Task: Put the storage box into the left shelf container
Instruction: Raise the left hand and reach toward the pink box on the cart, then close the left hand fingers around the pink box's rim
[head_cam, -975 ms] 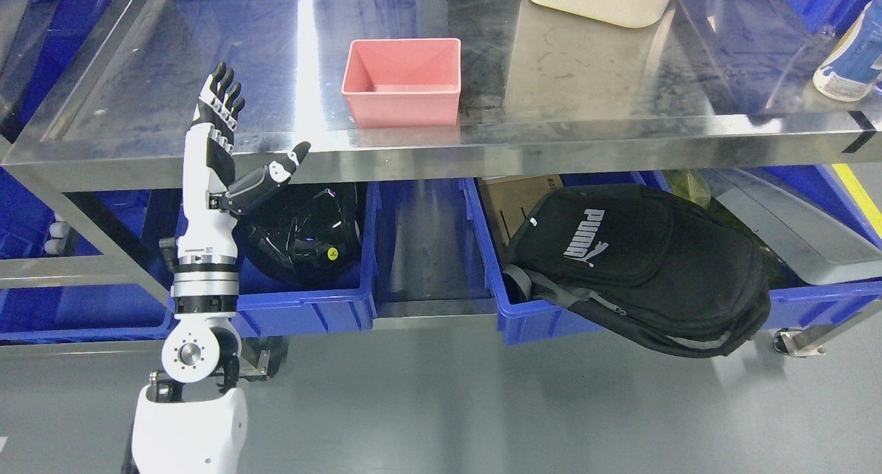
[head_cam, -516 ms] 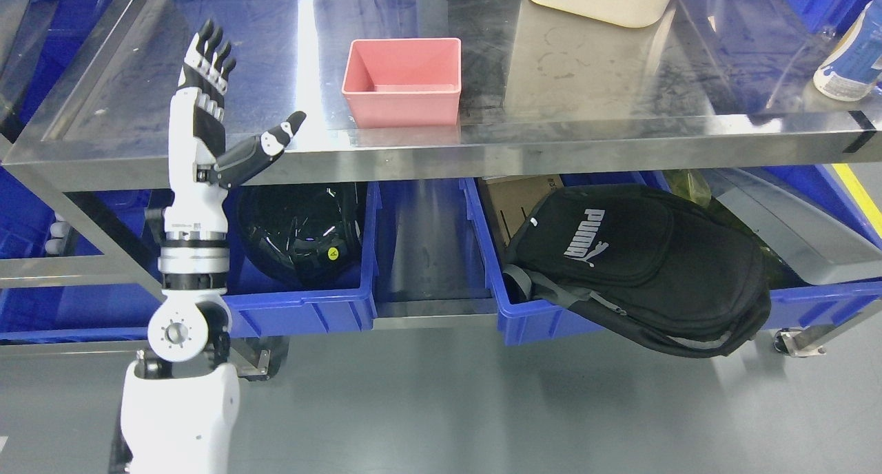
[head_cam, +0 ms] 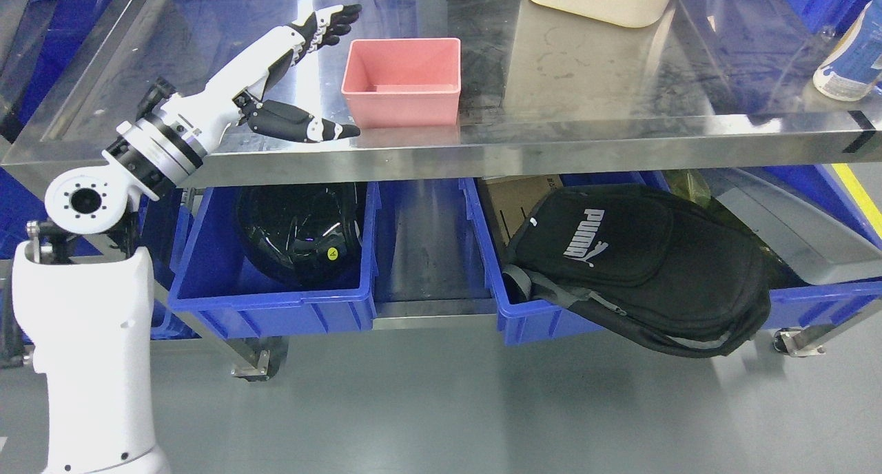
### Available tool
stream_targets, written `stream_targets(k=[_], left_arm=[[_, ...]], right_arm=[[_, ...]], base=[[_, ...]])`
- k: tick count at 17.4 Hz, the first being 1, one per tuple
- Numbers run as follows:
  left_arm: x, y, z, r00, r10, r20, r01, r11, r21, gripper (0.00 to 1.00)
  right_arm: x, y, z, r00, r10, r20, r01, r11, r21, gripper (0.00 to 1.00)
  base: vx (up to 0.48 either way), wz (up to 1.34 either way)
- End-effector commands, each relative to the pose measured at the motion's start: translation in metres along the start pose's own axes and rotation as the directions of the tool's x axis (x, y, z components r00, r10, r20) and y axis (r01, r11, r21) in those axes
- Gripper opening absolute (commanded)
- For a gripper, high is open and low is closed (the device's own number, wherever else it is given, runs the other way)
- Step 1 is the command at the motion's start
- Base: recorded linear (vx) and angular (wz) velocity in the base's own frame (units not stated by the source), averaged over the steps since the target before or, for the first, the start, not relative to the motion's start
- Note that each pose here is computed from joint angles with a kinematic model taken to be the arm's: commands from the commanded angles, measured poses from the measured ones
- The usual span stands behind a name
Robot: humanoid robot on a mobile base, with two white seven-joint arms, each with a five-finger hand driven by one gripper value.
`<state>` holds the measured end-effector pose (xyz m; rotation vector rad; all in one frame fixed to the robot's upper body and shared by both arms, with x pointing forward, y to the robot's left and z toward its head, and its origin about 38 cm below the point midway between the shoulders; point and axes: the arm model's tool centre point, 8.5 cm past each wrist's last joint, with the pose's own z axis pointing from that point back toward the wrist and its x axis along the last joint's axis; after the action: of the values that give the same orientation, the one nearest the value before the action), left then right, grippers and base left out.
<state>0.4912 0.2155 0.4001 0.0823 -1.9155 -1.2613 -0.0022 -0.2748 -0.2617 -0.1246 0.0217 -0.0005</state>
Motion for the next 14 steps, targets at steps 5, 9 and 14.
stream_targets(k=[5, 9, 14], left_arm=[[-0.026, 0.000, -0.066, 0.963, -0.140, -0.230, 0.075, 0.960, -0.271, 0.95], [-0.005, -0.045, -0.113, 0.986, -0.060, -0.155, 0.006, 0.944, -0.329, 0.92], [-0.031, -0.059, -0.117, 0.956, -0.124, -0.267, 0.011, 0.922, -0.387, 0.88]], right_arm=[[0.000, -0.012, -0.001, 1.000, -0.003, 0.008, 0.004, 1.000, -0.023, 1.00], [0.000, -0.012, -0.001, 1.000, -0.003, 0.008, 0.004, 1.000, -0.023, 1.00], [0.000, -0.012, -0.001, 1.000, -0.003, 0.008, 0.004, 1.000, -0.023, 1.00]], base=[[0.000, 0.00], [0.000, 0.00], [0.000, 0.00]])
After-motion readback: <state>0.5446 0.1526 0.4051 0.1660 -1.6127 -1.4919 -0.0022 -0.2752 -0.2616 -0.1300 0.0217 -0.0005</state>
